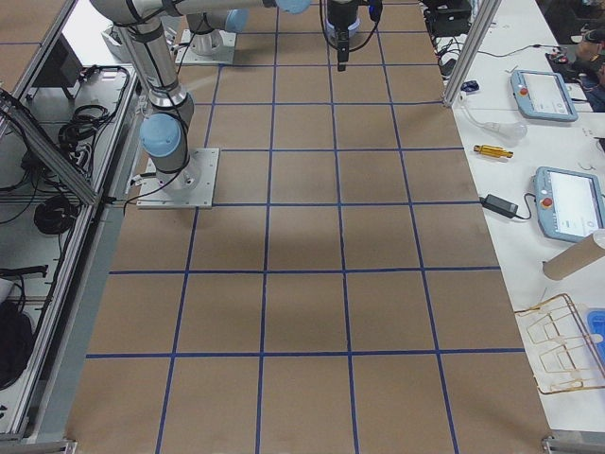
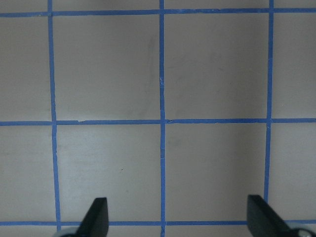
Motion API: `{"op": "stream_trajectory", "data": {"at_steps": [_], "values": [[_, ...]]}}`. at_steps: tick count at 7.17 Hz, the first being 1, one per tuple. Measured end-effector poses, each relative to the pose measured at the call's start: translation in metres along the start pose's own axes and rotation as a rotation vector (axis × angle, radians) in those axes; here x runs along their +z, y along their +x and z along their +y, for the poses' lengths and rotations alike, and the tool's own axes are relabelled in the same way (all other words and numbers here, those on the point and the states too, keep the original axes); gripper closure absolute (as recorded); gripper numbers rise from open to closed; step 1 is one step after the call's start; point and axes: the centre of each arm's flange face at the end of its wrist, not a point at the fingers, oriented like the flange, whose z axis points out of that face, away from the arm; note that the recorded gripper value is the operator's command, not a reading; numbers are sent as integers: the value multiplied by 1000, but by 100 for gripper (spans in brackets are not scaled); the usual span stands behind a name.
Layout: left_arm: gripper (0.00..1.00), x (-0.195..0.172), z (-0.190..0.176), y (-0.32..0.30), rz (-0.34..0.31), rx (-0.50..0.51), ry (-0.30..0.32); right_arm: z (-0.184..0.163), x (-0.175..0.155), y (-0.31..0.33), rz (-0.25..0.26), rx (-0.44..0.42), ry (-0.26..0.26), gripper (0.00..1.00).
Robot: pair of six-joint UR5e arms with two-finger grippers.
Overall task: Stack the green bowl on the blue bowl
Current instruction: 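Carry the green bowl with the left gripper over the light blue bowl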
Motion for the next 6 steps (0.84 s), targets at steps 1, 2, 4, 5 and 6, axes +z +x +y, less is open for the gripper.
{"op": "stream_trajectory", "data": {"at_steps": [1, 2, 4, 5, 6], "values": [[100, -22, -7, -10, -30, -35, -9, 0, 0, 0, 0, 0, 0, 0], [100, -51, -25, -29, -57, -58, -10, 0, 0, 0, 0, 0, 0, 0], [100, -120, -82, -83, -116, -56, -12, 0, 0, 0, -1, 0, 1, 0], [100, -150, -119, -112, -153, -36, -11, 0, 0, 0, -1, 0, 1, 0], [100, -176, -166, -143, -187, -10, -11, 0, 0, 0, -1, 0, 1, 0]]}}
